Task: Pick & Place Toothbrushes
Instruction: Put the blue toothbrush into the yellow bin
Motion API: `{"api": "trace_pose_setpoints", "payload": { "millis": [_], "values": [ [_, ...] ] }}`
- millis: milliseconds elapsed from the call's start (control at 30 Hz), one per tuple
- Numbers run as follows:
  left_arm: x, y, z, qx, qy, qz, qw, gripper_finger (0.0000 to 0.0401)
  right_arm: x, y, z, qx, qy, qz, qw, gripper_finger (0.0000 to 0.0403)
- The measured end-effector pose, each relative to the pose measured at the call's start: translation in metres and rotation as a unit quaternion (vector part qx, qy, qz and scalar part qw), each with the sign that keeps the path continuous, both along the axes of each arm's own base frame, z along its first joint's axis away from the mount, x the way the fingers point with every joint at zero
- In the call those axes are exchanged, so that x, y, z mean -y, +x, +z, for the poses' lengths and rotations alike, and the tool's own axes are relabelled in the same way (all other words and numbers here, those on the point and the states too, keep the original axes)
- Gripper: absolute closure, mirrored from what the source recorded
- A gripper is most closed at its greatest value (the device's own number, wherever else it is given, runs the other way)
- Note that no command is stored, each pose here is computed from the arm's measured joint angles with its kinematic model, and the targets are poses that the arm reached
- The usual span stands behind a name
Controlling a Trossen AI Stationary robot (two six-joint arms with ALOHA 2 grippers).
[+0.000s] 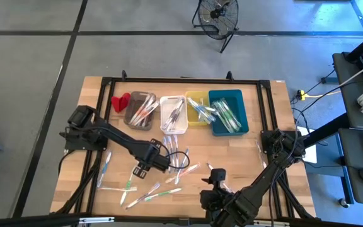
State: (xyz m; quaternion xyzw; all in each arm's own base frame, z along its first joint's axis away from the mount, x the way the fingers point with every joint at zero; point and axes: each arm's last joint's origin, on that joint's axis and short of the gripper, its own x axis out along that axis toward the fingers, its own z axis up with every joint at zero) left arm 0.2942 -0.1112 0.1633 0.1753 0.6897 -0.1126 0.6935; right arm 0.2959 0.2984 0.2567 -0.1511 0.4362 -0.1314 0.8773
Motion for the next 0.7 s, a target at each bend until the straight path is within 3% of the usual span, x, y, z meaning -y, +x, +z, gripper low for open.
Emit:
{"api": "trace_pose_setpoints", "payload": {
  "millis": [400,700],
  "values": [
    [-0.005,-0.008,-0.033,-0.008,0.001,-0.023,1.000,0.0232,0.000,0.000,0.000,0.002,0.002,0.000,1.000,0.0134],
    [-0.007,-0.010,-0.035,-0.010,-0.007,-0.015,1.000,0.0303,0.002,0.005,0.000,0.005,0.002,0.002,1.000,0.0131]
  ]
}}
